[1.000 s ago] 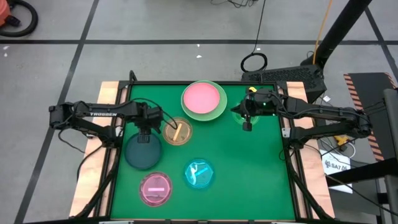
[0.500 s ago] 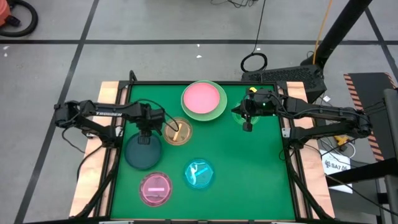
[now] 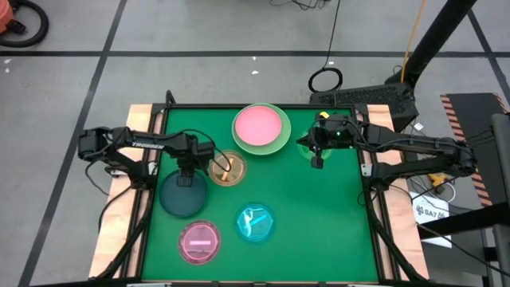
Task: Stack plastic plates
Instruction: Stack the dark blue plate on top of the pink plate
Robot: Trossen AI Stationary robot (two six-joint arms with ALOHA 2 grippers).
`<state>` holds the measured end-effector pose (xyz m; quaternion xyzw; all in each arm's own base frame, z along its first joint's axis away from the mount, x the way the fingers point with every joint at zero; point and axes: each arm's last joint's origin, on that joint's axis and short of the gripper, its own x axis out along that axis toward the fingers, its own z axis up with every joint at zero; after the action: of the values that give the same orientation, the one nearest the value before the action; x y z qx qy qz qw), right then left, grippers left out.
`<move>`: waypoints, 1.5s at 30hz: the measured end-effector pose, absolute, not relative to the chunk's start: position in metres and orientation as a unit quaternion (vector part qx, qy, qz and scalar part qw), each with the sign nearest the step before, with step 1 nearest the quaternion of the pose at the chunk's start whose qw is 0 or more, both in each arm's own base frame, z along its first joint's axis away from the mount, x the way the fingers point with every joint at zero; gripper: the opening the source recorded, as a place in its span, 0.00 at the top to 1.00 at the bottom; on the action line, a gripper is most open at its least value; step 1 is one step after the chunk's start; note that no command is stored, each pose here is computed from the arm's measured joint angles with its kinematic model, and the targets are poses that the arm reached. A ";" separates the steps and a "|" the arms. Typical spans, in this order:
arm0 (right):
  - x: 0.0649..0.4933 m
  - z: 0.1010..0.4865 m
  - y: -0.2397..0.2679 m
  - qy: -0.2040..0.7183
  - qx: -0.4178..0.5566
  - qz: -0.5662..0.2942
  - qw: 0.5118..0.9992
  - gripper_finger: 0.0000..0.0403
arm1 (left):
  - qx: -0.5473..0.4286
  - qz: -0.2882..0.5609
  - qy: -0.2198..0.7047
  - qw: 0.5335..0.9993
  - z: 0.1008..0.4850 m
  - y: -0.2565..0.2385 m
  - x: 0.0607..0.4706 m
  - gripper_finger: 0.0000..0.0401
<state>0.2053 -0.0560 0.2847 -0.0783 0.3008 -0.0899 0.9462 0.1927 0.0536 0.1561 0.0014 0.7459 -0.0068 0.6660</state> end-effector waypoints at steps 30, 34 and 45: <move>0.206 0.285 -0.056 0.299 -0.070 -0.093 0.947 0.97 | 0.023 -0.036 0.733 0.678 0.199 0.052 0.202 0.98; 0.205 0.285 -0.056 0.299 -0.069 -0.093 0.947 0.97 | 0.033 -0.020 0.696 0.717 0.227 0.056 0.207 0.98; 0.205 0.285 -0.056 0.300 -0.066 -0.094 0.947 0.97 | -0.022 0.119 0.466 0.877 0.303 0.108 0.235 0.98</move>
<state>0.2053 -0.0560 0.2847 -0.0659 0.2999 -0.0939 0.9471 0.2352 0.1080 0.3029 -0.0216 0.4656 0.1188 0.8767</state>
